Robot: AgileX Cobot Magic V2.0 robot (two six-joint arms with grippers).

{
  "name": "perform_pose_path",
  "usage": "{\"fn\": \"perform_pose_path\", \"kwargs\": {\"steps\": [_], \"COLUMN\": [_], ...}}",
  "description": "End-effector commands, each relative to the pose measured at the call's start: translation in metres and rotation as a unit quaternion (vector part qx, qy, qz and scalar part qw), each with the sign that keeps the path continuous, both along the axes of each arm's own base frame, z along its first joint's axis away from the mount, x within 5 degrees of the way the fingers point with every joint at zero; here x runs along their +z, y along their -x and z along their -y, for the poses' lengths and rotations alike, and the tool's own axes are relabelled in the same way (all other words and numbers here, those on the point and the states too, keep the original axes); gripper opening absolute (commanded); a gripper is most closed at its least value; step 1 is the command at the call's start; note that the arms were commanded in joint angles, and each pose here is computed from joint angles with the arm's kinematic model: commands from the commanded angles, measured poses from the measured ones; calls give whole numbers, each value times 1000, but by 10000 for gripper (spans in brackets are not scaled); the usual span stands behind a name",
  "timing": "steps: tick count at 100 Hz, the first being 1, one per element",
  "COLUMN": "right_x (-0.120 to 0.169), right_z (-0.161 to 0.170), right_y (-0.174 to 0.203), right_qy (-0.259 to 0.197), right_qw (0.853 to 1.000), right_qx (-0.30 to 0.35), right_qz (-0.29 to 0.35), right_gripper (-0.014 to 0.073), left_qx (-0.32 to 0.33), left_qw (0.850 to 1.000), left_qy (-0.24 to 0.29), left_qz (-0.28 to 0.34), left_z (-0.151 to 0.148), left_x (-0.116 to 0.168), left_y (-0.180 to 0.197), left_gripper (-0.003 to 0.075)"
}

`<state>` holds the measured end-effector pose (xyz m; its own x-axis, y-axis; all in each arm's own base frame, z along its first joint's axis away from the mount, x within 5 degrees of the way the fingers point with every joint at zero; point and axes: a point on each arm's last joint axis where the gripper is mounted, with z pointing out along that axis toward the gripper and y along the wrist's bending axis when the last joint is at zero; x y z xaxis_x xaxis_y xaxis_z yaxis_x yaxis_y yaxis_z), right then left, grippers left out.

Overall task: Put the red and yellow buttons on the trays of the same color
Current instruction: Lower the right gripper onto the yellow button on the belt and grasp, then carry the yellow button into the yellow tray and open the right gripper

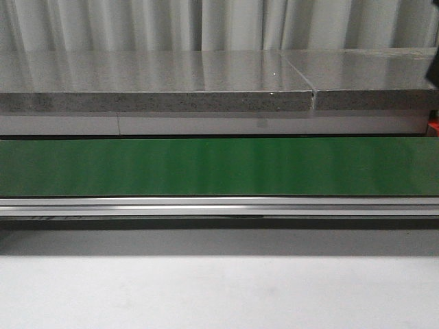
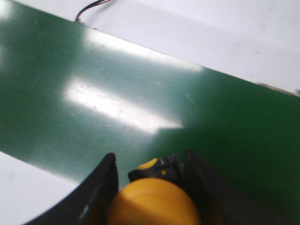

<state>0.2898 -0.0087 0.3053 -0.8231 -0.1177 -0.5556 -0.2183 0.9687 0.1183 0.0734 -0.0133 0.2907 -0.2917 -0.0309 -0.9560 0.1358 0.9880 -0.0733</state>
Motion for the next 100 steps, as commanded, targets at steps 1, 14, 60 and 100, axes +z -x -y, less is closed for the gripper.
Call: {"fn": "perform_pose_path", "kwargs": {"steps": [1,14,60,100], "right_x": [33,41,-27,-61], "right_z": [23,62,131,135], "right_y": [17,42,92,99], "right_qy": [-3,9,-10,4], "right_qw": [998,988,928,914], "right_qx": [-54,-147,-372,-405], "right_qz": [43,43,-5,10], "right_gripper": [99,99,99,99], "left_qx": [2,2,2,2], "left_qw": [999,999,999,999], "left_qy": [13,13,13,13], "left_qz": [43,43,43,43], "left_z": [0,0,0,0], "left_x": [15,15,15,15], "left_y": [-1,-1,-1,-1], "left_gripper": [-19,-19,-19,-19]}}
